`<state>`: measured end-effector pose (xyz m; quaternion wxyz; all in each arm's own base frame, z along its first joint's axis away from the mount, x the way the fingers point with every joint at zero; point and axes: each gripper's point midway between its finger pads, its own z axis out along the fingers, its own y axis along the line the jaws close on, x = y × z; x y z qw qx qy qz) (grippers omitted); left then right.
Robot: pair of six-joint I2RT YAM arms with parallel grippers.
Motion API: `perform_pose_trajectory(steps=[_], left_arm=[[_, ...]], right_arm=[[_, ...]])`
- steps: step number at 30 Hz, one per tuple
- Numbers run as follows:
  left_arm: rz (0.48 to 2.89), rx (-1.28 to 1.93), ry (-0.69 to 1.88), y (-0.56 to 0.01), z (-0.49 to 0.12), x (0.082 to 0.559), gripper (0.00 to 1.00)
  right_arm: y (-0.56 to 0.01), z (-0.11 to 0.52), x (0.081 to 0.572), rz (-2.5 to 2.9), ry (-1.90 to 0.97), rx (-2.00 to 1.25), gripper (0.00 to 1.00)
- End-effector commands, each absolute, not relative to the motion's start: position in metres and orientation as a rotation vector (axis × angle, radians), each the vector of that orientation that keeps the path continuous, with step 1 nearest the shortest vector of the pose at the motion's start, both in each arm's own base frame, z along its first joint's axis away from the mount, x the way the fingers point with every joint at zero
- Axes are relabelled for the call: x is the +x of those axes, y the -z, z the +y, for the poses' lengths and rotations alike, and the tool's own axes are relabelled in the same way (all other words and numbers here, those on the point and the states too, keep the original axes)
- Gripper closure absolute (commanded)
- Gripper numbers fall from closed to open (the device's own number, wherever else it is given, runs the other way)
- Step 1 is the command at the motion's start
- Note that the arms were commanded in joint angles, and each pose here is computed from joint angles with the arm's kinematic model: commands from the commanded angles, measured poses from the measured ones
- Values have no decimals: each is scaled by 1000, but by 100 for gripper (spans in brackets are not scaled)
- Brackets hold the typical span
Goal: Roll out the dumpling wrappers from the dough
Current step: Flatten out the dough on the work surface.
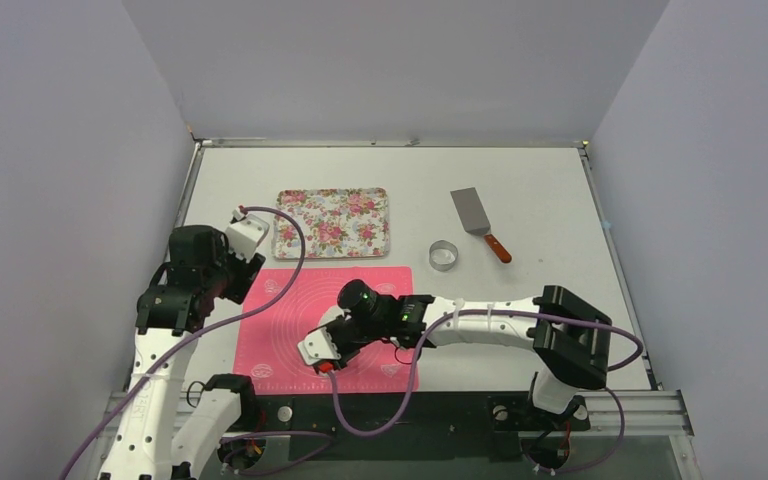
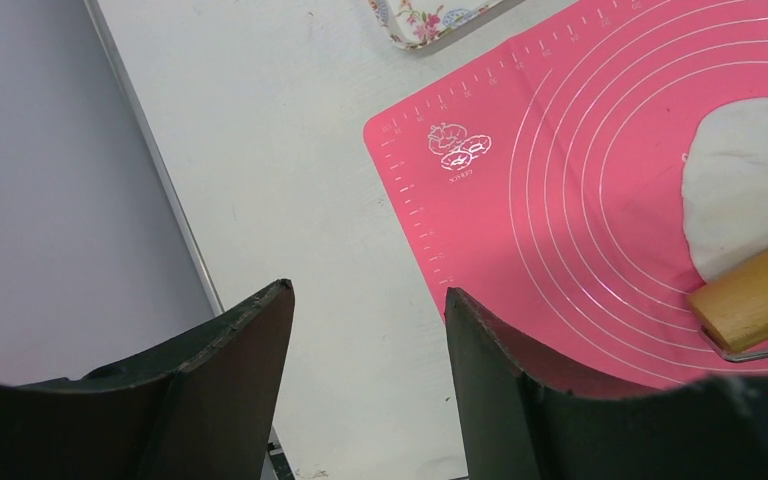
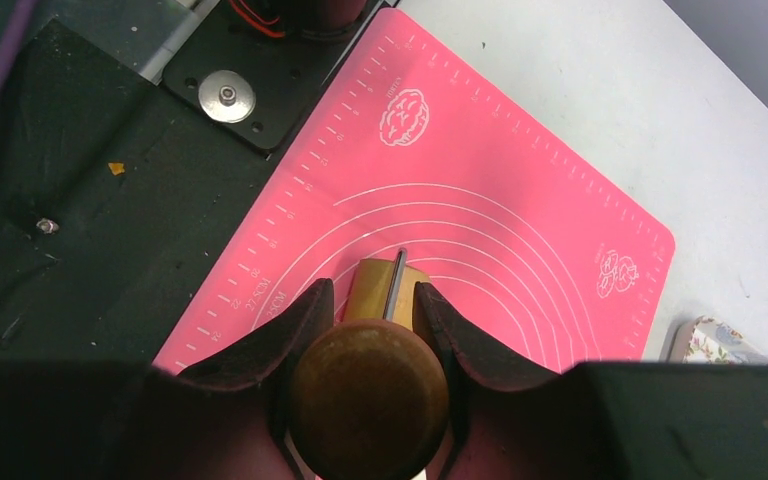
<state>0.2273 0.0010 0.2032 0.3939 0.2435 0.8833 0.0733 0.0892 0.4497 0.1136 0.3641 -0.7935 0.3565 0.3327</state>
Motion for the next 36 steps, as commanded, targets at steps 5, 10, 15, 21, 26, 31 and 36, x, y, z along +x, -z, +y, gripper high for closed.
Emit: perform_pose_trajectory(steps=[5, 10, 15, 21, 26, 31, 36], left_arm=[[2186, 604, -183, -211, 0, 235, 45], [2181, 605, -208, -213, 3, 234, 45], [2182, 606, -219, -213, 5, 234, 45], [2175, 603, -205, -214, 3, 235, 45], [2177, 604, -200, -214, 3, 235, 45], [2168, 605, -197, -217, 2, 236, 45], [2172, 617, -153, -213, -4, 236, 45]], right_arm=[[-23, 400, 94, 1242, -717, -2292, 100], [15, 403, 100, 1279, -693, -2375, 100], [20, 399, 103, 1332, -709, -2353, 100], [-7, 381, 85, 1335, -720, -2271, 100], [-28, 379, 54, 1285, -803, -2224, 100], [-12, 359, 47, 1333, -774, -2260, 100], [3, 373, 74, 1350, -704, -2236, 100]])
